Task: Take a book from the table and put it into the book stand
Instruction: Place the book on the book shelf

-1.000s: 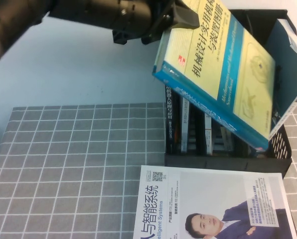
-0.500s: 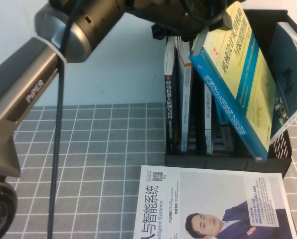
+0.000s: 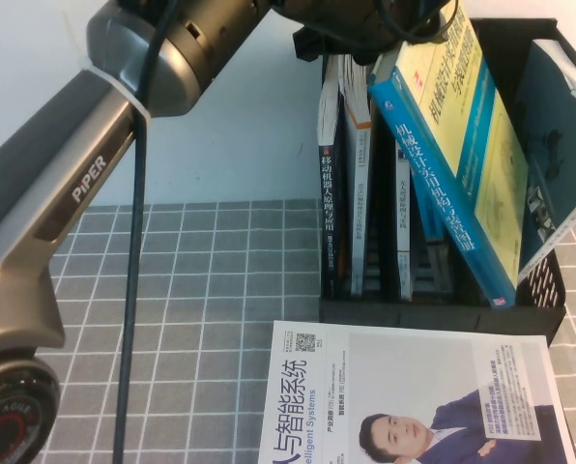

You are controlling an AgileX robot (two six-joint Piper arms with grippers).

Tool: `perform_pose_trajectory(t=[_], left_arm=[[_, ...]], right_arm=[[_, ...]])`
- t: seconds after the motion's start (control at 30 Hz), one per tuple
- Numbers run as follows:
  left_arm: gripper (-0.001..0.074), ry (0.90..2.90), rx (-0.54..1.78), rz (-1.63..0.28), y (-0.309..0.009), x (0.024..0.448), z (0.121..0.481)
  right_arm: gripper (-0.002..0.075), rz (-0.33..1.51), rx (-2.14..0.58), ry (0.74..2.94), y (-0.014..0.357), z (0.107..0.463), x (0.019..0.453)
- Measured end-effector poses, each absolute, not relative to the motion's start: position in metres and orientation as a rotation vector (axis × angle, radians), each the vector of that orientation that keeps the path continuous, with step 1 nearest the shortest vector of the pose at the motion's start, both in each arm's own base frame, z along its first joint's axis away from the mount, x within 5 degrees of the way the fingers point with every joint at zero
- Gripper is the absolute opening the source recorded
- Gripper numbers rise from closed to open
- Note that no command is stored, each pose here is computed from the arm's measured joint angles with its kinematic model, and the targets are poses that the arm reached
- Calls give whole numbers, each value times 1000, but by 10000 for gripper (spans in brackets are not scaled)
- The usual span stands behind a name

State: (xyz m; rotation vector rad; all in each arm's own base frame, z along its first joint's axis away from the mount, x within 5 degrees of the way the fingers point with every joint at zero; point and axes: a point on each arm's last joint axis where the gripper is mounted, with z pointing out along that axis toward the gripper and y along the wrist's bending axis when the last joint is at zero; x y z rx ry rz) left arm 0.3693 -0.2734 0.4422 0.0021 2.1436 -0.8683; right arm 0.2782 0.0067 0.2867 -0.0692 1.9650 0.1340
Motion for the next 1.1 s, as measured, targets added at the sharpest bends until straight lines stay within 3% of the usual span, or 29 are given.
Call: perform_pose_trajectory(t=[0.43,0.7,1.1], left_arm=[[195,2042,105,-763,-290,358,449],[193,2124,309,-701,-287,350,446],[193,2099,166,-678,-282,348,454]], right_arm=[[-2,266,-143,1968,18,280,289],[-2,269,-154,1958,18,283,288],[-2,295,-175,1945,21,285,287]])
